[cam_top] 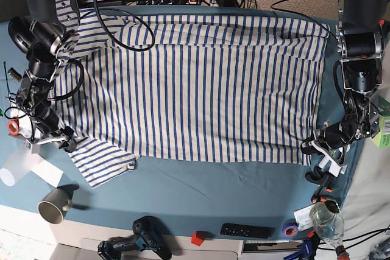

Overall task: Fold the T-shirt properly
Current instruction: 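Lift the hem with both grippers and fold it toward the collar edge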

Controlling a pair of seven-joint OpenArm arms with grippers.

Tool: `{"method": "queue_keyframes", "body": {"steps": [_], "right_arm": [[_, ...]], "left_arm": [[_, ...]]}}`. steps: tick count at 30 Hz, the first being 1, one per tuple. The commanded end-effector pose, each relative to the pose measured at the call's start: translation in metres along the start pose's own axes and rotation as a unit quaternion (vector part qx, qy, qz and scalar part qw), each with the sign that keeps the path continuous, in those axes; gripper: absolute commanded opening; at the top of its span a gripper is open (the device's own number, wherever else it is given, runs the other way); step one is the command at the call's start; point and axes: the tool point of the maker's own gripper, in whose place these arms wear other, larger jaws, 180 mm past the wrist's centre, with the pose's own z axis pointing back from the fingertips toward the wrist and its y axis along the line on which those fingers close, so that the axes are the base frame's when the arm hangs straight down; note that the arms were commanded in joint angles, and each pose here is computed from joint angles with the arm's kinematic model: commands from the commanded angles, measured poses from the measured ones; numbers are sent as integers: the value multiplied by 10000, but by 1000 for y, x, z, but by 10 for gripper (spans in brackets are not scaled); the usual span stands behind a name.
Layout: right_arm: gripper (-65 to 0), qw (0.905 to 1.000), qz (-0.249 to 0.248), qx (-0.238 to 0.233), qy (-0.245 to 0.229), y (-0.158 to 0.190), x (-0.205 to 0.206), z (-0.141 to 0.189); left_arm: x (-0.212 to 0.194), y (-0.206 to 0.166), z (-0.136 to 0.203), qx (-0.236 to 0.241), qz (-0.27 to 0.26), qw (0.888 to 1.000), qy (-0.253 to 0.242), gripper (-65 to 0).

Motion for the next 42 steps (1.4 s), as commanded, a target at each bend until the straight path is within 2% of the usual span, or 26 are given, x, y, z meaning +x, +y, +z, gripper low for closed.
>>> {"method": "queue_keyframes", "body": {"steps": [1, 11, 12, 16, 17, 24, 29, 34, 37, 42], "right_arm": [[-333, 10000, 57, 44, 3, 5, 8, 0], [-337, 9999, 44, 42, -148, 5, 13, 0], [-363, 9997, 42, 41, -216, 5, 16, 0], [-617, 9992, 48, 41, -403, 5, 24, 1], [-650, 9991, 68, 48, -408, 5, 25, 1], [-650, 9966, 401, 574, -429, 25, 27, 4], [-650, 9950, 620, 552, -564, 28, 44, 10], [-650, 9921, 989, 456, -630, 29, 59, 24], [-650, 9908, 1040, 502, -706, 30, 62, 36], [-650, 9889, 1199, 531, -706, 27, 52, 56]], "left_arm": [[20, 1, 7, 29, -131, 9998, -152, -650], [20, 1, 7, 32, -133, 9998, -150, -650], [20, 1, 7, 31, -132, 9998, -151, -650], [19, 1, 7, 33, -132, 9998, -148, -650], [19, 1, 7, 32, -132, 9998, -150, -650], [21, -4, 8, -126, -198, 9995, -192, -650], [31, -26, 12, -742, -269, 9958, -466, -650], [35, -31, 15, -928, -347, 9934, -574, -650], [39, -29, 18, -927, -275, 9931, -668, -650], [41, -33, 25, -1192, 51, 9907, -650, -650]]}}
